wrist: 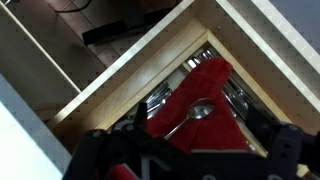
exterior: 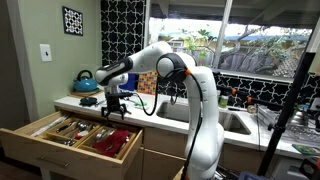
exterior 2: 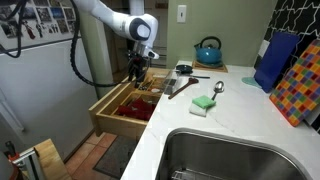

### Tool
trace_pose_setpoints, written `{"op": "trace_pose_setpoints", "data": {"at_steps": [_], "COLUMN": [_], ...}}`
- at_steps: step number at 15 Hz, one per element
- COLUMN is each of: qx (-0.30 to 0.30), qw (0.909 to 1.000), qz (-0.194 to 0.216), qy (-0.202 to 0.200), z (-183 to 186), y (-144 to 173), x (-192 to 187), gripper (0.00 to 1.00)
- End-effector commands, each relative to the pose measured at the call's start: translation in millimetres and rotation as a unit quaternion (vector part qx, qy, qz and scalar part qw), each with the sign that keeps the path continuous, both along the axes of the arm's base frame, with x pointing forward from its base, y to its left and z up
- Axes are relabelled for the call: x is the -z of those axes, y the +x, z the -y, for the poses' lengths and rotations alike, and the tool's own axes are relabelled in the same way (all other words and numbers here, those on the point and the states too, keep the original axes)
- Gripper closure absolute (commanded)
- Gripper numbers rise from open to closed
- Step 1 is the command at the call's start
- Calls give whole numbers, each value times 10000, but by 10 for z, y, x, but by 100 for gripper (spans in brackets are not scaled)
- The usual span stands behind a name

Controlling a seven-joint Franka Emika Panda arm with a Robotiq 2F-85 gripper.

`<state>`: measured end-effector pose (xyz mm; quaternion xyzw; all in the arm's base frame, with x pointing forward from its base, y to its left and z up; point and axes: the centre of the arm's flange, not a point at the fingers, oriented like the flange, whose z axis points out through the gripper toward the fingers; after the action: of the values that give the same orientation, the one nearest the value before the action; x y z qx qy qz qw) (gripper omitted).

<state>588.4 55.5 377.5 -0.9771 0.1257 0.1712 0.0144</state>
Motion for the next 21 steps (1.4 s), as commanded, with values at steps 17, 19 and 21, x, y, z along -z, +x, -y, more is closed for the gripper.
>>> {"op": "trace_pose_setpoints", "data": {"at_steps": [17,19,21], "qx": [-534,-521,-501], "qw": [9976,9973,9971], "qz": [450,509,560], "qy": [10,-35,-125], "z": [-186,-137,-88], "y": [40,55,74], "x": [1282,1368,1441], "gripper": [42,58,65]}}
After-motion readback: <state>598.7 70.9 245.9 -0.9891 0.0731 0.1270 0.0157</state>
